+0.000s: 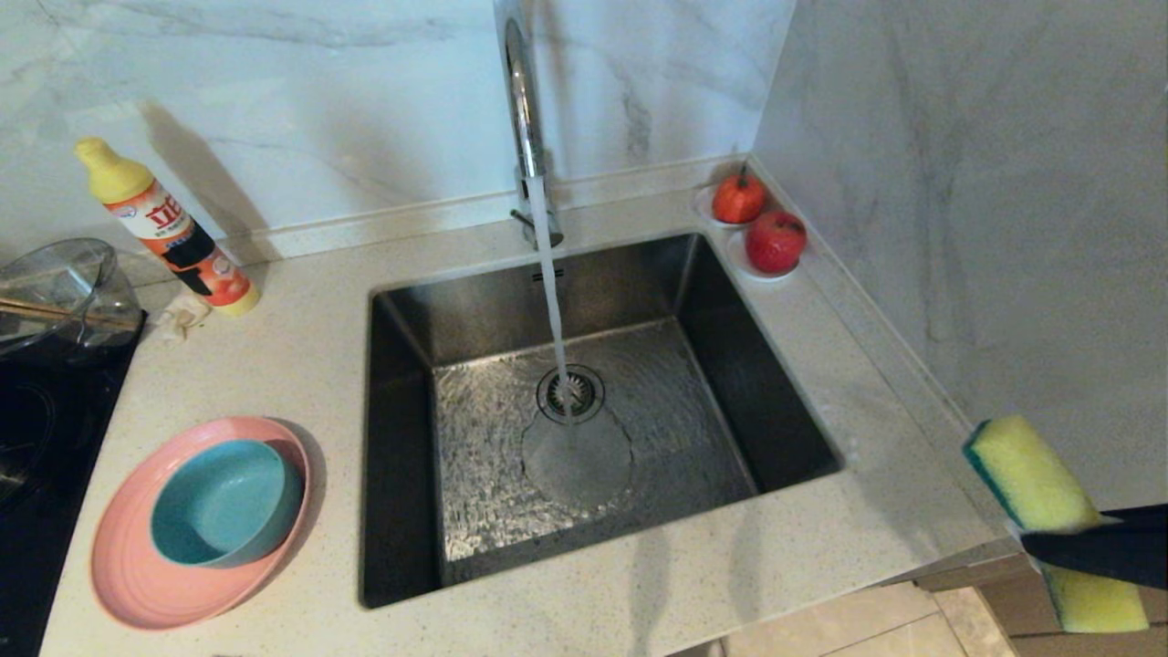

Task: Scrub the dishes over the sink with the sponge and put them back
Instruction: Pick up a bowl and the sponge

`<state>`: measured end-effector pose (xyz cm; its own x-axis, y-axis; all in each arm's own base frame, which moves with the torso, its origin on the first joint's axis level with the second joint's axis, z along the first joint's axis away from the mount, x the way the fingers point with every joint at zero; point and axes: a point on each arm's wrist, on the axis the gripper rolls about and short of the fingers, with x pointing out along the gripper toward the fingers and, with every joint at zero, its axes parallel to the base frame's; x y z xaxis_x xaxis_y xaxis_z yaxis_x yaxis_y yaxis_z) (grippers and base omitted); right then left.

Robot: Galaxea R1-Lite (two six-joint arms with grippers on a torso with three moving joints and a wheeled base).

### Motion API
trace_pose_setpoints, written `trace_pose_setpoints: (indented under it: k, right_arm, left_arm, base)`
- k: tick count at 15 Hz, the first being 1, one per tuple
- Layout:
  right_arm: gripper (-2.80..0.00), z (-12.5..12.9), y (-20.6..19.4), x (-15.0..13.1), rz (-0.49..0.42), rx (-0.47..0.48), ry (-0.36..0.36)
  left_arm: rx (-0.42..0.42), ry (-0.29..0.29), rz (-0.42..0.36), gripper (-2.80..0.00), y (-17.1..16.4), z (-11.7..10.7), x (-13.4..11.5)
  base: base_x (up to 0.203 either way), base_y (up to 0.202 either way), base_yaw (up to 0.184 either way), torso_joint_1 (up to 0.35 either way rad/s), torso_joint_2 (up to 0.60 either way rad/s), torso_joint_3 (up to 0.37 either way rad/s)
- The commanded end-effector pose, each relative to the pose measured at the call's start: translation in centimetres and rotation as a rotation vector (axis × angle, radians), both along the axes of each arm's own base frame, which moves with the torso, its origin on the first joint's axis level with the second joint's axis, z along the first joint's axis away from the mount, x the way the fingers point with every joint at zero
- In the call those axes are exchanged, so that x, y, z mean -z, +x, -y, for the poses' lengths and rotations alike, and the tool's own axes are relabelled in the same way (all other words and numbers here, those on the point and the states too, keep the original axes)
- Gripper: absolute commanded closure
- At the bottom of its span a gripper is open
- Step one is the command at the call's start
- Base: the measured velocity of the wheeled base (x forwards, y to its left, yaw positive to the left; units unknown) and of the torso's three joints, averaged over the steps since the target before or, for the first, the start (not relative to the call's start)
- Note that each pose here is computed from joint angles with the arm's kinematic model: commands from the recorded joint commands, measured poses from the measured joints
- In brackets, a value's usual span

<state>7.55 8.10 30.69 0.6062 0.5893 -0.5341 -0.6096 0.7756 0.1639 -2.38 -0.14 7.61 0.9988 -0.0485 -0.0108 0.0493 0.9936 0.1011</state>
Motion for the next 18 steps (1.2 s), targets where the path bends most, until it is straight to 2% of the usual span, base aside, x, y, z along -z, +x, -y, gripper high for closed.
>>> trace_pose_setpoints:
  k: [1,10,18]
  right_arm:
    - [0.0,-0.7,0.5,0.4,-0.026,-0.016,-0.024]
    - [0.0,-3.4,2.1,1.7,-0.107,-0.07,-0.08]
    - [0.0,-5.0,3.3,2.7,-0.15,-0.087,-0.081]
  left_arm:
    - [0.001,0.001,0.0,0.0,0.0,0.0,0.0]
    - [0.001,0.01,-0.002,0.0,0.0,0.0,0.0]
    - [-0.006,0.007,-0.006,0.0,0.0,0.0,0.0]
  base:
    - [0.0,0.0,0.0,0.0,0.0,0.0]
    - [0.0,0.0,0.0,0.0,0.0,0.0]
    - [0.0,0.0,0.0,0.0,0.0,0.0]
